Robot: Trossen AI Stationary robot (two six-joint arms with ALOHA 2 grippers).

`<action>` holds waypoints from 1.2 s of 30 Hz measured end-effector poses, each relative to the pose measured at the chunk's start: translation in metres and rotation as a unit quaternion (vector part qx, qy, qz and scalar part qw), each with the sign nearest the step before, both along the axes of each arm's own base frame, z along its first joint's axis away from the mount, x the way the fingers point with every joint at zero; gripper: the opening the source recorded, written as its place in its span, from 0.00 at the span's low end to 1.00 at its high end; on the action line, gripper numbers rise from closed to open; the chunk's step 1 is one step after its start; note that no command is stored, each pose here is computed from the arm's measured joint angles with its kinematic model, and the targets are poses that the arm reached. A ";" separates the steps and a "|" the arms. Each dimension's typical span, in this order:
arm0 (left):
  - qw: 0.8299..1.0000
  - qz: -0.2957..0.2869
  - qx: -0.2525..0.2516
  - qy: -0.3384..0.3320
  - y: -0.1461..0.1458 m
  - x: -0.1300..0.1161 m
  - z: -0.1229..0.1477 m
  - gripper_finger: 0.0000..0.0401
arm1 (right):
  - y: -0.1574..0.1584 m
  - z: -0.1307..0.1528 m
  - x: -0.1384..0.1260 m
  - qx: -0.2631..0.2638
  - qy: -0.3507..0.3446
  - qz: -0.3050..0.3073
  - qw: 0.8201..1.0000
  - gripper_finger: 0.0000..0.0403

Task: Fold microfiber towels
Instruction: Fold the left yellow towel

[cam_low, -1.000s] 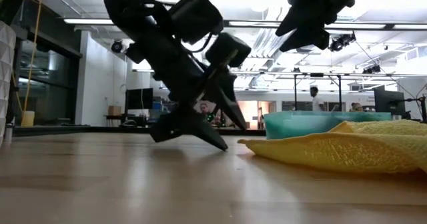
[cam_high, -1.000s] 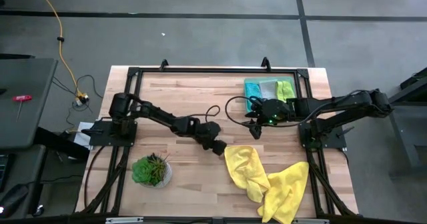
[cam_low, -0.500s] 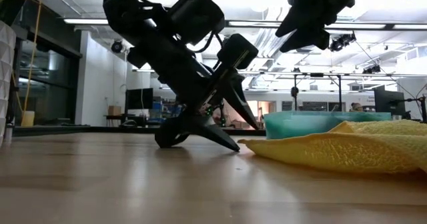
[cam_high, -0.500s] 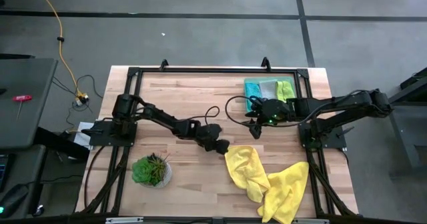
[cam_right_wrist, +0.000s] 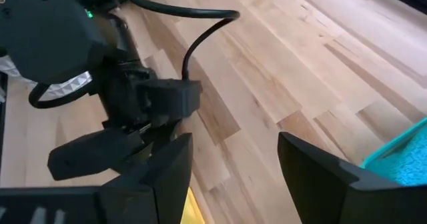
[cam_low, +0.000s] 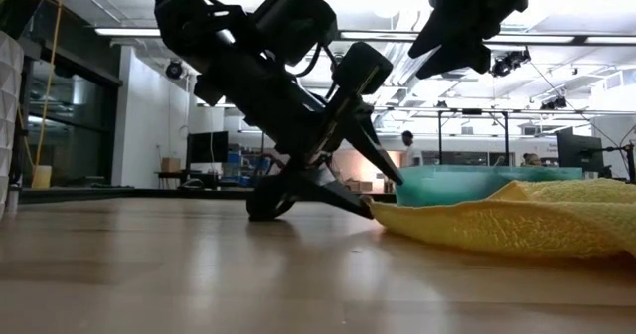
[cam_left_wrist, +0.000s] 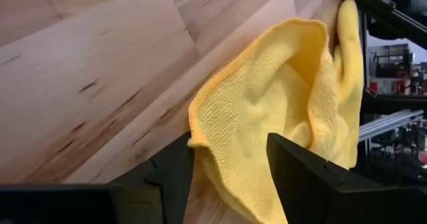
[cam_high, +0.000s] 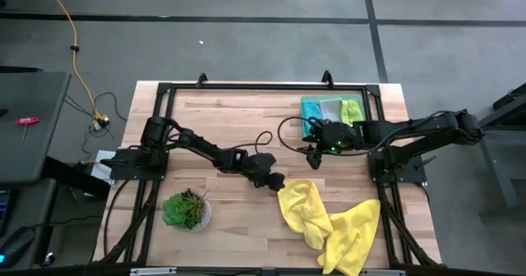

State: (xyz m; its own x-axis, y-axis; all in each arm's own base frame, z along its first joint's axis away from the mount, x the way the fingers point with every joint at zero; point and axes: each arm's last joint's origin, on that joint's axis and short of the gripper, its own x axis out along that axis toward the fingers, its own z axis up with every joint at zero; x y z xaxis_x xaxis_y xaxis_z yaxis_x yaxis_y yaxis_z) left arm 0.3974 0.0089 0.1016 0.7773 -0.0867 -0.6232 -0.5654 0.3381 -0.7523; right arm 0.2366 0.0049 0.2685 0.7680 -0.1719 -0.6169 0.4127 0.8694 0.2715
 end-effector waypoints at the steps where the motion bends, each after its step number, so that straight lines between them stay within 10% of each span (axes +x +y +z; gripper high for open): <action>1: 1.000 -0.001 0.003 0.000 0.000 0.000 0.000 0.43 | 0.000 0.000 0.000 0.000 0.000 -0.001 1.000 0.52; 14: 0.997 -0.027 0.072 -0.004 0.020 -0.003 0.007 0.02 | 0.000 0.000 0.000 0.005 -0.001 -0.005 1.000 0.52; 28: 0.955 -0.064 0.291 0.010 0.082 -0.051 0.106 0.00 | 0.000 0.008 0.008 -0.009 -0.053 0.008 0.999 0.52; 36: 0.952 -0.051 0.303 -0.006 0.086 -0.067 0.133 0.00 | 0.003 -0.008 0.029 -0.048 -0.040 0.074 0.995 0.52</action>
